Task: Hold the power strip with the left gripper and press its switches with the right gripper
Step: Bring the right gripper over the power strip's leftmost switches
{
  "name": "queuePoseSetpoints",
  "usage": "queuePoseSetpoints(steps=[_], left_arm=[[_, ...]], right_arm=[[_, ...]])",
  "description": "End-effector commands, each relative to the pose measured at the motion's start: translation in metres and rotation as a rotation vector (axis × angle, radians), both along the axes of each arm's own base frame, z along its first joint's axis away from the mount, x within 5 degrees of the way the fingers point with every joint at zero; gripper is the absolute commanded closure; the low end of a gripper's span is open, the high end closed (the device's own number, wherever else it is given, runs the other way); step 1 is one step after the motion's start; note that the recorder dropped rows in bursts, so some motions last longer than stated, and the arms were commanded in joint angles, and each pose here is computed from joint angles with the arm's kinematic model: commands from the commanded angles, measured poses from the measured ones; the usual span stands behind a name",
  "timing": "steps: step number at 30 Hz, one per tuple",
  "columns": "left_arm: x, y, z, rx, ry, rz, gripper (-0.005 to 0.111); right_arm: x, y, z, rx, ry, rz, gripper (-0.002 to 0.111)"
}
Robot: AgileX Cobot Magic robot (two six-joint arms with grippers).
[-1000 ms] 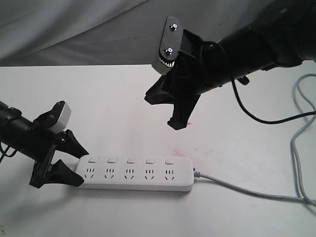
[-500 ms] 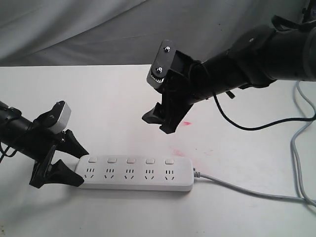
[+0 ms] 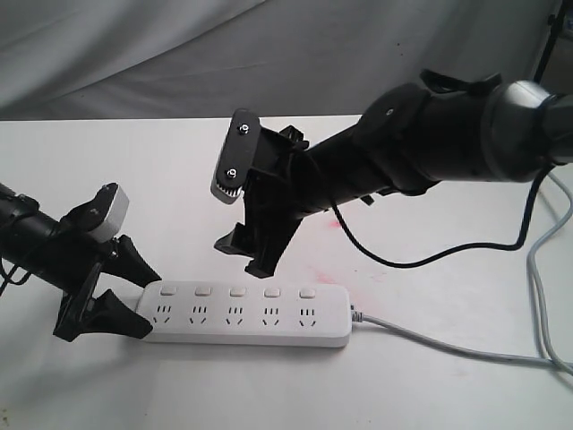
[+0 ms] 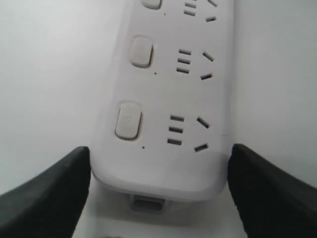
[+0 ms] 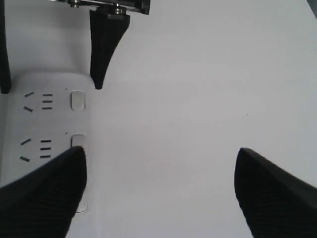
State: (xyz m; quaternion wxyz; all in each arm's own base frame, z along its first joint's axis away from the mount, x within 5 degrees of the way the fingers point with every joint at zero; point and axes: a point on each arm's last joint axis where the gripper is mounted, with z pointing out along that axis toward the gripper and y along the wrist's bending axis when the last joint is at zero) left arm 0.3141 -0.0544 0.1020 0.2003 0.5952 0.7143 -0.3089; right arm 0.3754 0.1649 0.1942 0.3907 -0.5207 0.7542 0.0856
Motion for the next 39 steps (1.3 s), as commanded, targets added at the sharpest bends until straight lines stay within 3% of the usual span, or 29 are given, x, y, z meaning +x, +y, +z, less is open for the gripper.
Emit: queuePoseSetpoints(steps=[1, 11, 20, 27, 39], left_arm=[[0.002, -0.001, 0.000, 0.007, -0.011, -0.002, 0.084], [0.002, -0.001, 0.000, 0.007, -0.011, -0.002, 0.084], [0.002, -0.001, 0.000, 0.007, -0.011, -0.002, 0.084], [0.002, -0.001, 0.000, 0.007, -0.011, -0.002, 0.084], [0.002, -0.001, 0.000, 0.007, -0.011, -0.002, 0.084]], right_arm=[[0.003, 0.002, 0.004, 0.046, -0.006, -0.047, 0.033], [0.007, 0.007, -0.028, 0.026, 0.027, 0.018, 0.033], [0.037, 0.034, -0.028, 0.199, 0.029, 0.129, 0.033], [0.056, 0.051, -0.043, 0.159, 0.059, 0.175, 0.033], [0.055, 0.069, -0.058, 0.074, 0.065, 0.186, 0.033]])
